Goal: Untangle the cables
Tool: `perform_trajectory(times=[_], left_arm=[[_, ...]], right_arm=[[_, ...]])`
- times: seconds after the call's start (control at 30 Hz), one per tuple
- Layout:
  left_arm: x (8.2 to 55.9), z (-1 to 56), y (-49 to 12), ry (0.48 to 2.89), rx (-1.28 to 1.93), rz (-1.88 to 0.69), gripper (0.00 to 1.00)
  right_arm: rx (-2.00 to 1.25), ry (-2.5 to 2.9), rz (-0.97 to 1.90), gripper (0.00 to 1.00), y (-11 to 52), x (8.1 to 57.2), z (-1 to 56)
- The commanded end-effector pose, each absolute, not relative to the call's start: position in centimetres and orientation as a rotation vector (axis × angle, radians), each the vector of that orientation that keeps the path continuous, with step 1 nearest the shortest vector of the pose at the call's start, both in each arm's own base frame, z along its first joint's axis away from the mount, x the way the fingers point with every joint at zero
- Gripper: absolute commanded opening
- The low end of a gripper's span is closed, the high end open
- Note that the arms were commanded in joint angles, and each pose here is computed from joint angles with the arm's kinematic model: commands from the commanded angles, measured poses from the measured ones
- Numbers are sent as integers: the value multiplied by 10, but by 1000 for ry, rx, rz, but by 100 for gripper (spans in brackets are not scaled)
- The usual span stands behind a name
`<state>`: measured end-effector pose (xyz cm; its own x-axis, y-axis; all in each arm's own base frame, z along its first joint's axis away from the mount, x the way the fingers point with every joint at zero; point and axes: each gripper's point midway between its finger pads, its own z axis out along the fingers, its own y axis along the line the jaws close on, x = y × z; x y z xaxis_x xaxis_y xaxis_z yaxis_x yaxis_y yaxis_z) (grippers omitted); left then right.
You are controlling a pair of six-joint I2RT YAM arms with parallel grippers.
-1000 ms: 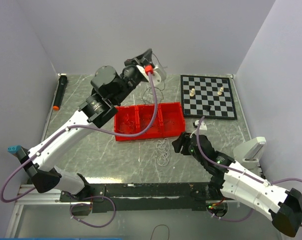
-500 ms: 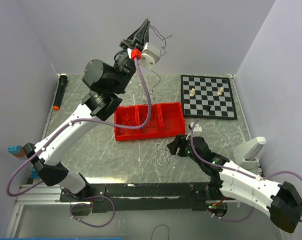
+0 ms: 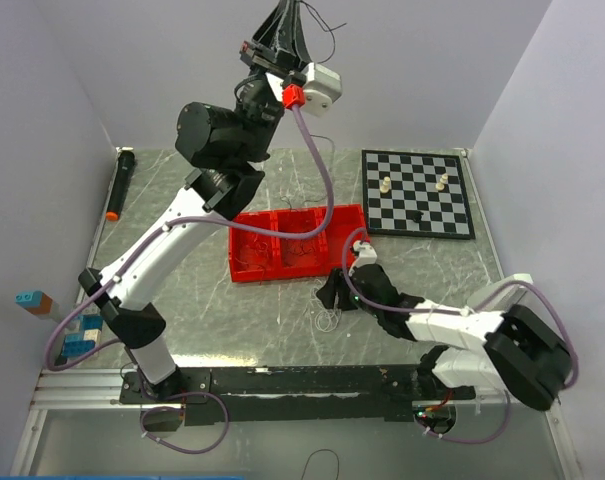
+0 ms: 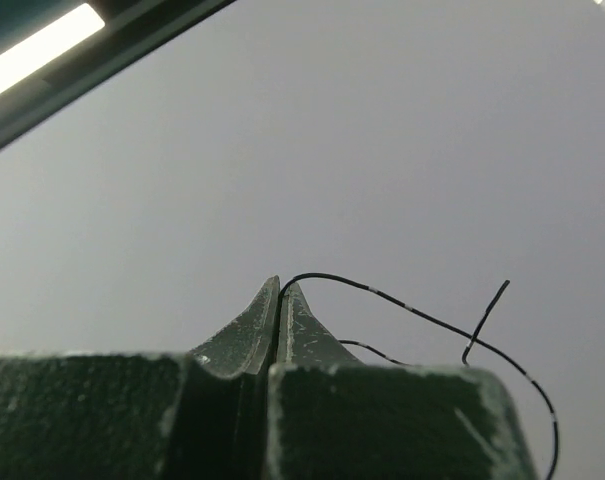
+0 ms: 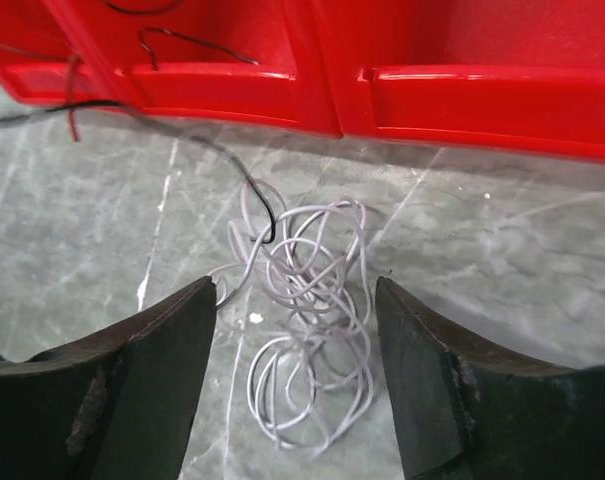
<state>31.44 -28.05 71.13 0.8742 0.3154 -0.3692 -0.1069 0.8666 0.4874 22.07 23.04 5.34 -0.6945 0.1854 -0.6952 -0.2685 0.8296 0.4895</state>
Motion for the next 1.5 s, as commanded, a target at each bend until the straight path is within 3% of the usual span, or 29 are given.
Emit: perform_trajectory(times=[0.0,0.17,0.33,0.5,0.67,0.73,0.83,0.9,1.2,1.37,1.47], left_arm=[[292,745,-250,368,382,325,3],[286,762,-240,304,332,400,2],[280,790,-218,207,240,456,2],[296,774,-208,250,275,493,1],[317,765,-193,299,259,537,1],[321,767,-190,303,252,545,1],[323,767,-189,306,249,551,1],[325,762,-190,332,267,532,1],[329,716,-216,451,426,409,1],[329,703,-229,478,474,379,1],[328,699,-233,486,495,371,1]], right_arm=[[-60,2170,790,66,256,239,74],[-14,2224,767,44,248,225,68],[-53,2466,511,33,221,197,46],[82,2545,358,20,175,171,33],[213,2516,299,18,146,162,41],[225,2512,308,24,145,160,45],[193,2494,354,54,151,162,55],[145,2426,435,64,160,169,72],[-178,1968,584,73,194,215,181],[-399,1860,563,82,221,233,181],[-424,1889,525,82,225,239,173]])
